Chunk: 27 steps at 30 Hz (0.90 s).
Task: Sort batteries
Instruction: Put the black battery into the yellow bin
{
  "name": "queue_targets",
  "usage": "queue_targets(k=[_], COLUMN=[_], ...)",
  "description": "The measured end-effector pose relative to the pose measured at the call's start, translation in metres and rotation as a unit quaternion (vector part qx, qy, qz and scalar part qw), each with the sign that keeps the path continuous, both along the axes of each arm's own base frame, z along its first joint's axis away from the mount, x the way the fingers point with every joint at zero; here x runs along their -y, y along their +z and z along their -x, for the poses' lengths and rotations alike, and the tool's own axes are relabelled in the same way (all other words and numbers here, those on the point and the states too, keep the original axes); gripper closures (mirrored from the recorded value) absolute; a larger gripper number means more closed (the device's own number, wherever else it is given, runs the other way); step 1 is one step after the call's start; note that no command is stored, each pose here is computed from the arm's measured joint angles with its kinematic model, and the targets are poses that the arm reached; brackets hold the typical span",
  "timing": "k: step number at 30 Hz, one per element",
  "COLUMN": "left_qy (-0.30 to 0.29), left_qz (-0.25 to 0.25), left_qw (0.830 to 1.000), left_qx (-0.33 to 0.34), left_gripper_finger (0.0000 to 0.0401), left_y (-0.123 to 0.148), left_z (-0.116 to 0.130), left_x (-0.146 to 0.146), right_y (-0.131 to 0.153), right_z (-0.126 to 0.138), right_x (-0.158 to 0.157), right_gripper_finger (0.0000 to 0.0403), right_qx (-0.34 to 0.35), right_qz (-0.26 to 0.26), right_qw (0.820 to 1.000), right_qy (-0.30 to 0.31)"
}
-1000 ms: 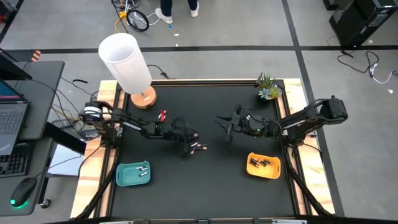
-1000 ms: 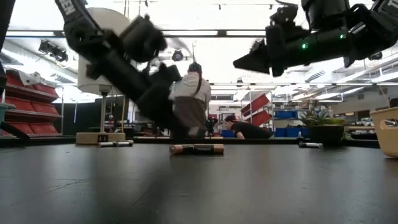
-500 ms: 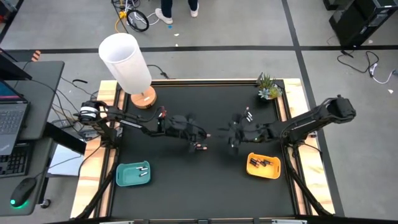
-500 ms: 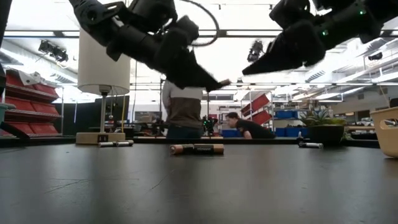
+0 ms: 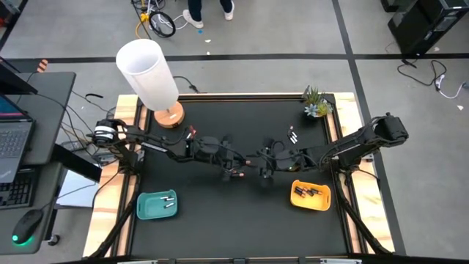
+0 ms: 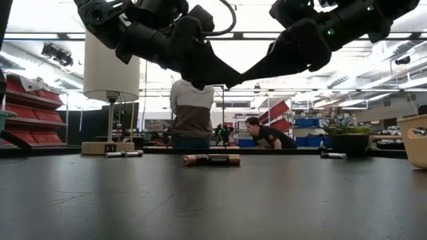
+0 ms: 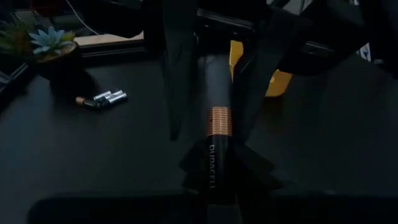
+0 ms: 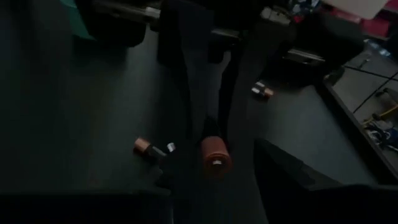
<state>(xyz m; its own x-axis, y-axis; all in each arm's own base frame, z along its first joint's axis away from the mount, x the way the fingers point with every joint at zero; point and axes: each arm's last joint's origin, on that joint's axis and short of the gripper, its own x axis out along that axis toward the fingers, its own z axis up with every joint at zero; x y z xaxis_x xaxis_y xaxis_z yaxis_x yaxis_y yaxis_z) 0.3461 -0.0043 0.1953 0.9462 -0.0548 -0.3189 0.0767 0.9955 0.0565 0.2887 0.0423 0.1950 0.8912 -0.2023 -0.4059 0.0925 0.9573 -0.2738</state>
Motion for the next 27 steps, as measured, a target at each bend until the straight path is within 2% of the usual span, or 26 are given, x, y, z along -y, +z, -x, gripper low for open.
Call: queue_targets(k=[5,10,14,16,22,25,27], left_qy=[0.001,0.0,0.01,0.029,0.072,0.078,0.08], left_qz=[-0.001,-0.001,-0.002,-0.001,-0.015,-0.019,-0.021], left_qw=[1.0,1.0,1.0,1.0,0.996,0.995,0.994], left_qx=[0.0,-0.003,-0.005,-0.01,-0.054,-0.066,-0.076], left_gripper_finger=[0.0342,0.0342,0.0341,0.032,0.0207,0.0184,0.0182], left_y=[0.0,0.0,-0.001,-0.001,-0.008,-0.01,-0.012], left_z=[0.0,0.0,0.0,0.001,0.004,0.005,0.006], left_x=[0.001,0.002,0.002,0.001,-0.002,-0.002,-0.003], right_y=[0.002,0.0,0.0,0.0,0.014,0.027,0.036], right_z=[0.0,0.0,0.0,0.0,0.018,0.035,0.049], right_x=[0.0,0.001,0.002,0.002,0.006,0.004,0.001], right_gripper_finger=[0.0286,0.0369,0.0371,0.0371,0.0371,0.0371,0.0371], right_qx=[0.003,-0.005,-0.007,-0.009,-0.033,-0.043,-0.075], right_qz=[-0.008,-0.021,-0.027,-0.026,-0.022,-0.042,-0.069], right_qw=[1.0,1.0,1.0,1.0,0.999,0.998,0.994], right_qy=[-0.003,0.01,0.007,0.007,-0.022,-0.028,-0.037])
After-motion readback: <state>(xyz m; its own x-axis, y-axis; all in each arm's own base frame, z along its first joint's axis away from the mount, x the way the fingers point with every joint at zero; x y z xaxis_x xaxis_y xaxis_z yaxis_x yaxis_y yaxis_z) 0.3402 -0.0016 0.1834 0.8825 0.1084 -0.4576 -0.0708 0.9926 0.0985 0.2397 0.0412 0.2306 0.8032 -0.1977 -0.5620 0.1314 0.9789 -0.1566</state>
